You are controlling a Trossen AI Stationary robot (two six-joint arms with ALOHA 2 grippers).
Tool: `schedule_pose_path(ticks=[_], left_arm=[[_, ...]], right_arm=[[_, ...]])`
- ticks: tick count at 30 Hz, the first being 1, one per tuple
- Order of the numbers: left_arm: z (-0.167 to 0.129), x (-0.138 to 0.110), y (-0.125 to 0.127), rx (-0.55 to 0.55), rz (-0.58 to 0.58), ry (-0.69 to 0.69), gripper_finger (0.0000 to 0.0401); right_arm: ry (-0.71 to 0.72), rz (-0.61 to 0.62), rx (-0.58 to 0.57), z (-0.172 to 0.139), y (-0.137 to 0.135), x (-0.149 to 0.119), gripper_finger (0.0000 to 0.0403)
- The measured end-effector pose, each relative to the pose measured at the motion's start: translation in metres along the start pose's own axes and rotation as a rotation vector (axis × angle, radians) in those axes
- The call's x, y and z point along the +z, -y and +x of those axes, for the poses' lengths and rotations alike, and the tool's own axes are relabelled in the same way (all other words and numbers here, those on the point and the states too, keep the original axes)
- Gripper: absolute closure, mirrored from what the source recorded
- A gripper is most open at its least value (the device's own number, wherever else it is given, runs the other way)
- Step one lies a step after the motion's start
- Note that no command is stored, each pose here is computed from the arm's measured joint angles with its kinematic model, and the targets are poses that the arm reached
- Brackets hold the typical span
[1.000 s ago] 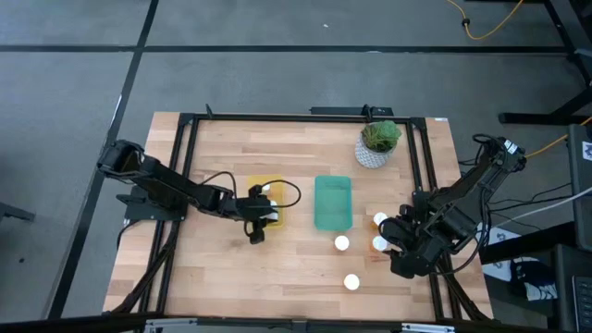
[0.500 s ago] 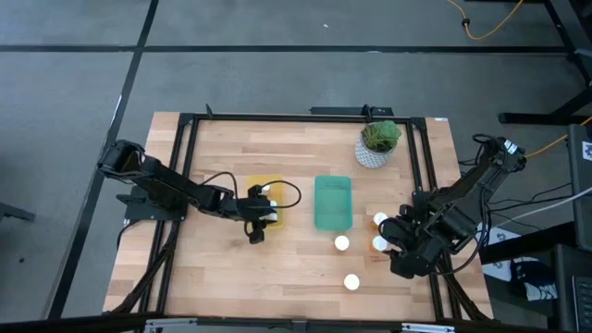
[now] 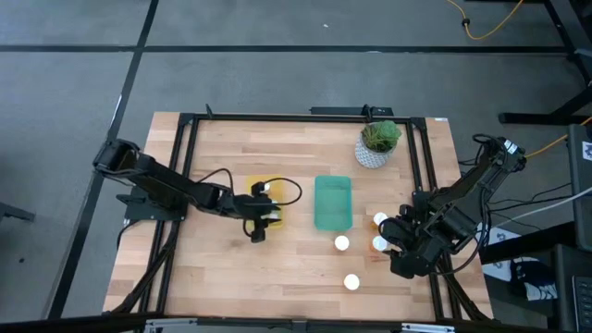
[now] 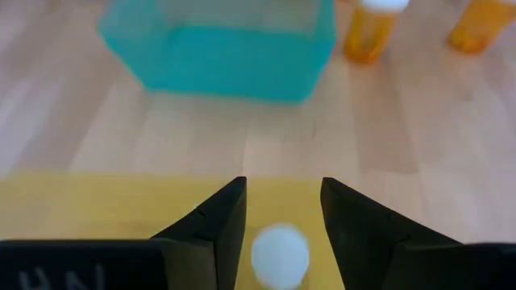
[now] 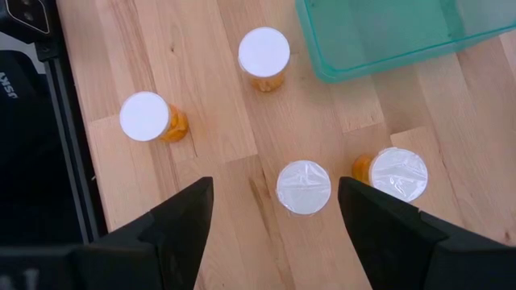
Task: Pick and place medicine bottles into bin by pill shape (circle, oval)
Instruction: Put the large orange pill bottle into the green bin
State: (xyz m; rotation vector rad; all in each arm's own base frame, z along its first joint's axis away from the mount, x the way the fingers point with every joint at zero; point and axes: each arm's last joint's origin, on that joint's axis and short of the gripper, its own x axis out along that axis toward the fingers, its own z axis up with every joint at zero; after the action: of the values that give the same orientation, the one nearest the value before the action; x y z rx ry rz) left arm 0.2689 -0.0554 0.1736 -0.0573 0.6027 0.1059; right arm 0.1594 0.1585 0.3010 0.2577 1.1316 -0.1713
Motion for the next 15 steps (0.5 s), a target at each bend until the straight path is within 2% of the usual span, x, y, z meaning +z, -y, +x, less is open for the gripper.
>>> schedule_pose_path(ticks=[3, 9, 15], left_arm=[[-0.006, 0.016, 0.002, -0.012, 0.031, 0.056, 0.025], [-0.017, 0.044, 0.005, -0.03, 0.005, 0.152, 0.0248], [-0.021, 0.056, 0.007, -0.038, -0.005, 0.188, 0.0251]], right_arm=[[0.0, 0.0, 0.0, 0.0, 0.0, 0.0, 0.0134], [0.0, 0.0, 0.0, 0.0, 0.0, 0.0, 0.0134], [0.0, -0.001, 0.0, 0.0, 0.0, 0.0, 0.0134]])
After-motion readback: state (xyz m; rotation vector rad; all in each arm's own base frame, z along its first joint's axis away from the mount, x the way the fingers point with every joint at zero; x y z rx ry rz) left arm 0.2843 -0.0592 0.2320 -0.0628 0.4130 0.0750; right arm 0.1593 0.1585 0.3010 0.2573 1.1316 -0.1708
